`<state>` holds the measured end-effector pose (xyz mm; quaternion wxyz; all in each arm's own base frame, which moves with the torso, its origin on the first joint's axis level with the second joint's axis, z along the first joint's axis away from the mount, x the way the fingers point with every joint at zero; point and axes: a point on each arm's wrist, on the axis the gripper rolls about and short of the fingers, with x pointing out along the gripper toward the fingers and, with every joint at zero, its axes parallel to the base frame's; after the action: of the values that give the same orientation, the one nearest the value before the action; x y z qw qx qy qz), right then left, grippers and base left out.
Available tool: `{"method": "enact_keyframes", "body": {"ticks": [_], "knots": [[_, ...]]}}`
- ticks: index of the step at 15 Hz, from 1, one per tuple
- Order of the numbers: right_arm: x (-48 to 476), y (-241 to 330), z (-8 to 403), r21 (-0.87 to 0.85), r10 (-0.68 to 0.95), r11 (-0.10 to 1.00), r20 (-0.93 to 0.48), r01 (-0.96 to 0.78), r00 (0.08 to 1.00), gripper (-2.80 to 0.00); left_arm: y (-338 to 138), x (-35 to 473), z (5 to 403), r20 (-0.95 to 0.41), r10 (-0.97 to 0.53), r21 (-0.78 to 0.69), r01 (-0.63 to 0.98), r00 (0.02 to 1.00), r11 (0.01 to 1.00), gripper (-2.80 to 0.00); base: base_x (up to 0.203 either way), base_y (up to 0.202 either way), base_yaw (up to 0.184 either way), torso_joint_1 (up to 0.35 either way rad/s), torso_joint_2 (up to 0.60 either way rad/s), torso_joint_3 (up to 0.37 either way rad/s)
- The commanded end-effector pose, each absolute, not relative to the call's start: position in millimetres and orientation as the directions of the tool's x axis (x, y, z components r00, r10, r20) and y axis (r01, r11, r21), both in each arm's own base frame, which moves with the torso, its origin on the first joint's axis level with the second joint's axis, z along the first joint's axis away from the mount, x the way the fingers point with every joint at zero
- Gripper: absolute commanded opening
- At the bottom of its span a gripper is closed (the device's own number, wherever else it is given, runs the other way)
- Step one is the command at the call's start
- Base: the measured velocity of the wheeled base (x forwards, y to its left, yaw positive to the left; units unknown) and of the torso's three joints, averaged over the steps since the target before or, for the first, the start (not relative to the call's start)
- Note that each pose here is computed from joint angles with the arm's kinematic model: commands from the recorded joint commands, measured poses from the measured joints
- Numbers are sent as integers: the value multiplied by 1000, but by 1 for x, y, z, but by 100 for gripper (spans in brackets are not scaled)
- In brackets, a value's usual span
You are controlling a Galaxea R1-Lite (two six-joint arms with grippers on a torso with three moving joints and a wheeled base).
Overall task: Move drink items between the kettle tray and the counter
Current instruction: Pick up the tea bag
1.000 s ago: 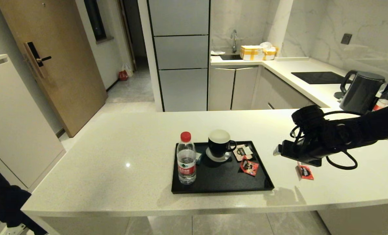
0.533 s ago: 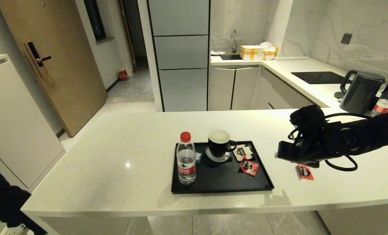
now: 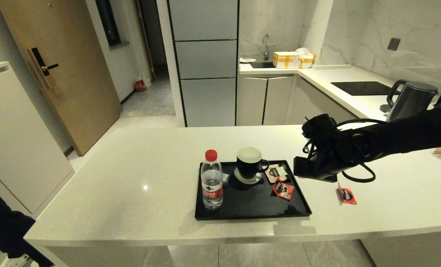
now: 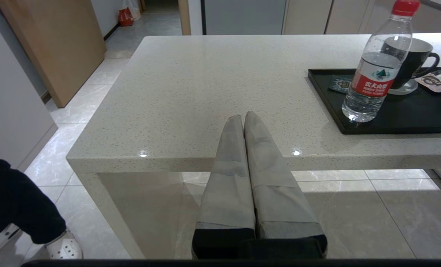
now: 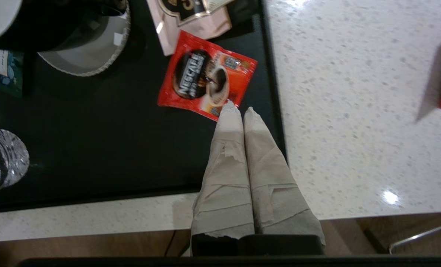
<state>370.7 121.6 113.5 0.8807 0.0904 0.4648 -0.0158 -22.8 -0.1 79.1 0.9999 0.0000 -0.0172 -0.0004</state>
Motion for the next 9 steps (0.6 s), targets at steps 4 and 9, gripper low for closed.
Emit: {"method": "enact_keyframes", "body": {"ticks": [4, 9], "knots": [[392, 138, 104, 119, 24, 974, -898, 191, 438, -280, 0, -22, 76, 25, 0, 0, 0, 1000, 1000, -280, 0, 0, 0, 0, 0, 0], [376, 183, 103, 112, 45, 980, -931, 167, 363, -280, 0, -22, 76, 25, 0, 0, 0, 1000, 1000, -280, 0, 0, 0, 0, 0, 0]]}}
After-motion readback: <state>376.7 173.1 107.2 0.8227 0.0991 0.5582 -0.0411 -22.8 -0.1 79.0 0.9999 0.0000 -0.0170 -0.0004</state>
